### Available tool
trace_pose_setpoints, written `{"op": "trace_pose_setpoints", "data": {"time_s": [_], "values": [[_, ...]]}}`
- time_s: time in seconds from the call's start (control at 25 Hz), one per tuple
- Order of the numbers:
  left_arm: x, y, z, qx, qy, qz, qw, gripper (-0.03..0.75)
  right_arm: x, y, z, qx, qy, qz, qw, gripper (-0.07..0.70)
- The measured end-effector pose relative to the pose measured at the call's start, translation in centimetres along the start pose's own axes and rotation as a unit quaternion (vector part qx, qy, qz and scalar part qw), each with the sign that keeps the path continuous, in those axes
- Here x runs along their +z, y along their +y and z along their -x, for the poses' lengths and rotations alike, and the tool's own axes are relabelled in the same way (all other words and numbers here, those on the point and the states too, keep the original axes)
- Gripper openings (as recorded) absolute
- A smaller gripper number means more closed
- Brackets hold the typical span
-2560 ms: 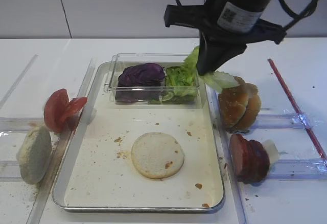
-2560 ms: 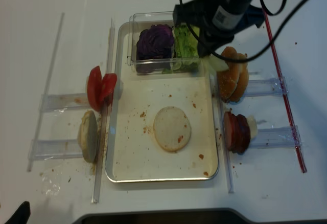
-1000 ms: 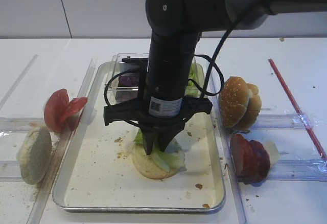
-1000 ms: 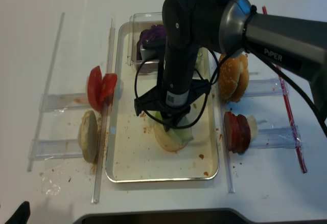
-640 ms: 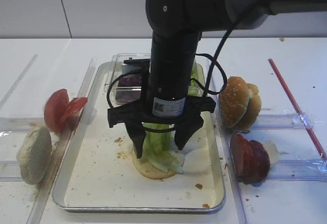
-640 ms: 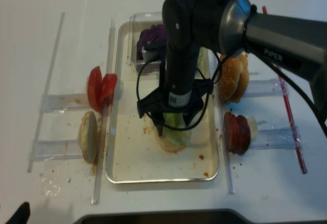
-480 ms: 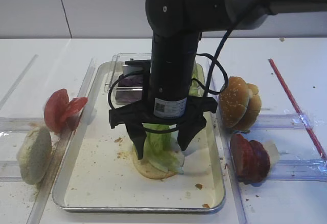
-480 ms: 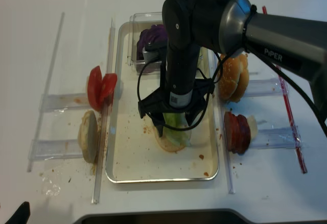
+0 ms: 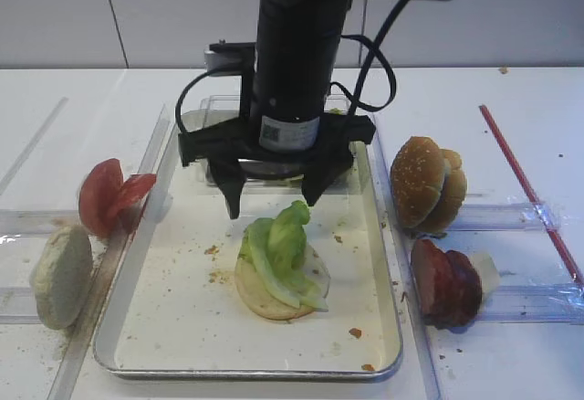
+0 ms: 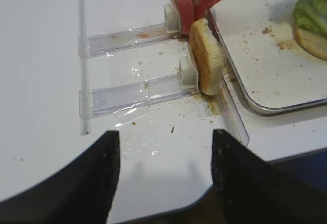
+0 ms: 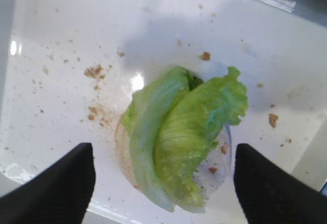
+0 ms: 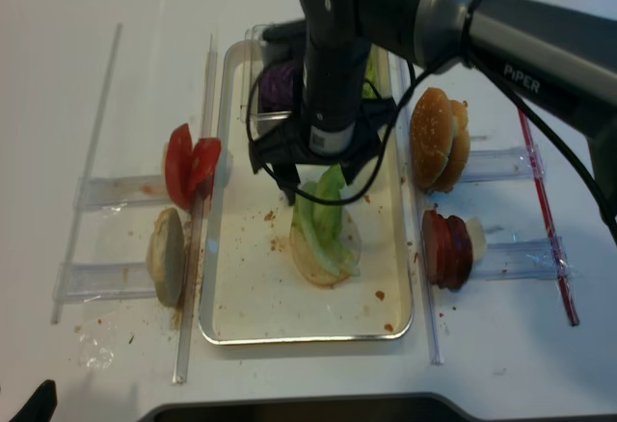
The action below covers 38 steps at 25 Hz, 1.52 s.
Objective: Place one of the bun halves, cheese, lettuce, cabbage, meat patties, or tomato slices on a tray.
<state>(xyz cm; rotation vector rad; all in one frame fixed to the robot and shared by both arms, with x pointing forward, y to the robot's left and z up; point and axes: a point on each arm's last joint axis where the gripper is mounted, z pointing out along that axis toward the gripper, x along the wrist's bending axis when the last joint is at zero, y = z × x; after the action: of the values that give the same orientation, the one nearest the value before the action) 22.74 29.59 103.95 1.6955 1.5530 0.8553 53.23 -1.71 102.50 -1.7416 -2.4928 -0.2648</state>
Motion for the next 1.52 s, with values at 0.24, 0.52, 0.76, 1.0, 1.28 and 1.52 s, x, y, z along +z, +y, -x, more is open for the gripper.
{"op": "trace_pose_setpoints", "data": {"time_s": [0.24,0.52,0.76,1.0,1.28,1.52], "values": [[0.0,0.0,0.0,0.0,0.0,0.0,1.0,0.365,-1.5,0.7,-0.5,-0.001,0.009,0.025,0.9997,0.56],[0.0,0.0,0.0,0.0,0.0,0.0,1.0,0.365,-1.7,0.9,-0.3,-0.006,-0.002,0.032,0.9995,0.56],[0.0,0.0,0.0,0.0,0.0,0.0,1.0,0.365,-2.1,1.2,0.0,-0.013,-0.021,0.045,0.9987,0.559],[0.0,0.0,0.0,0.0,0.0,0.0,1.0,0.365,-3.1,2.4,2.3,0.022,-0.013,0.059,0.9979,0.526],[0.0,0.0,0.0,0.0,0.0,0.0,1.0,0.365,-5.1,3.4,6.8,0.069,-0.015,0.081,0.9941,0.512],[0.0,0.0,0.0,0.0,0.0,0.0,1.0,0.365,-6.8,3.8,10.9,0.099,-0.023,0.1,0.9898,0.512]]}}
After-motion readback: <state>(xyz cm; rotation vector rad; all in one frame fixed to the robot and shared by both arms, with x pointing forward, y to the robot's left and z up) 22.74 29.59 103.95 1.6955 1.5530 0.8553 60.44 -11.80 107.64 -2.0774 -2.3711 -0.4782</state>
